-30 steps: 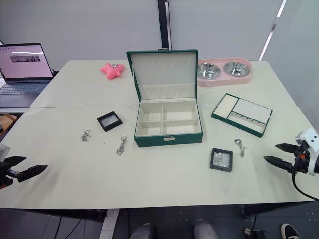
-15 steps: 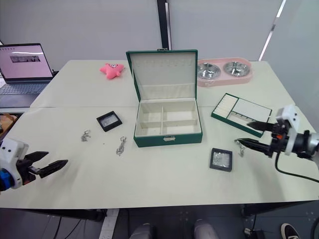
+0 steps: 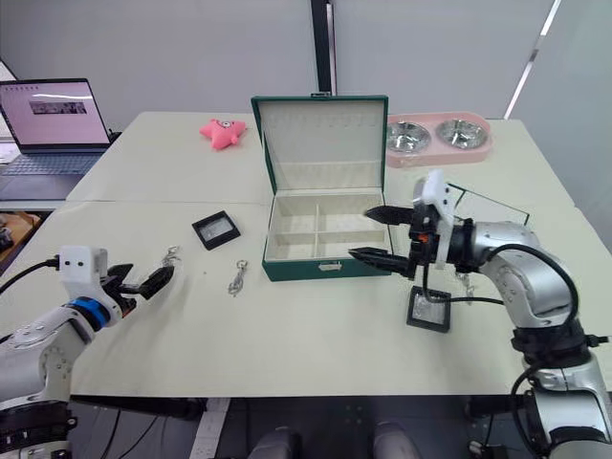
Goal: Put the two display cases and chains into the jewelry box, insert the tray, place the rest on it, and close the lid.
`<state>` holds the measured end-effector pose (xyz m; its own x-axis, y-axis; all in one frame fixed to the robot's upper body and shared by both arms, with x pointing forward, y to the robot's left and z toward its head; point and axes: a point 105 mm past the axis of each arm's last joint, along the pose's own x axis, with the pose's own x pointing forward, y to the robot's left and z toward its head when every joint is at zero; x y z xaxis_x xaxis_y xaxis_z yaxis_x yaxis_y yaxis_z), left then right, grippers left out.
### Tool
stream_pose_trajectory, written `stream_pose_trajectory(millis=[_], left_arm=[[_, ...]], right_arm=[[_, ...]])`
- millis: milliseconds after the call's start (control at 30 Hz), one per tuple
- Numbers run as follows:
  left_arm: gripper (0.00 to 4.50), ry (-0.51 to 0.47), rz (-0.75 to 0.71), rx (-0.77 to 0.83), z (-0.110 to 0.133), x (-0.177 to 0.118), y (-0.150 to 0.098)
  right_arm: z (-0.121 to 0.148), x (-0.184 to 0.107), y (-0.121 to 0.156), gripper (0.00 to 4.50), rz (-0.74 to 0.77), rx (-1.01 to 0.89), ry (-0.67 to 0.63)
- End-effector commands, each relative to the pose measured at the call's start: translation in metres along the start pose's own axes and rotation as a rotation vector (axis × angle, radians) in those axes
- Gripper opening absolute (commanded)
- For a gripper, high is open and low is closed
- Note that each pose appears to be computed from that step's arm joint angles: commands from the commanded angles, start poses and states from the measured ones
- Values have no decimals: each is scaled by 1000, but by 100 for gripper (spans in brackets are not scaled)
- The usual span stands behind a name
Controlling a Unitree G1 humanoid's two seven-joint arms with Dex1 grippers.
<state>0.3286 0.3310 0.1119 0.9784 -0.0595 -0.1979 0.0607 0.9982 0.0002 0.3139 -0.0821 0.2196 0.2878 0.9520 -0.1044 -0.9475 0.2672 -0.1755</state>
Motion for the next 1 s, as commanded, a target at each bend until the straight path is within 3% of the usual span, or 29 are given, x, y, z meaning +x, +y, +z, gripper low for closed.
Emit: stream_pose_trajectory(millis=[33,267,567,1000], left_arm=[[450,-31,46,28,9,6,2],[450,-27,103,-5,6,23,5],[450,-12,98,-4,1,35,4],[450,-2,98,-5,-2,46,1]], right_arm=[[6,8,-1,449,2,-70,3],[-3,26,7,449,56,-154,11],[-13,36,16,449,89,-98,-64],[-38,44,14,449,65,-68,-56]])
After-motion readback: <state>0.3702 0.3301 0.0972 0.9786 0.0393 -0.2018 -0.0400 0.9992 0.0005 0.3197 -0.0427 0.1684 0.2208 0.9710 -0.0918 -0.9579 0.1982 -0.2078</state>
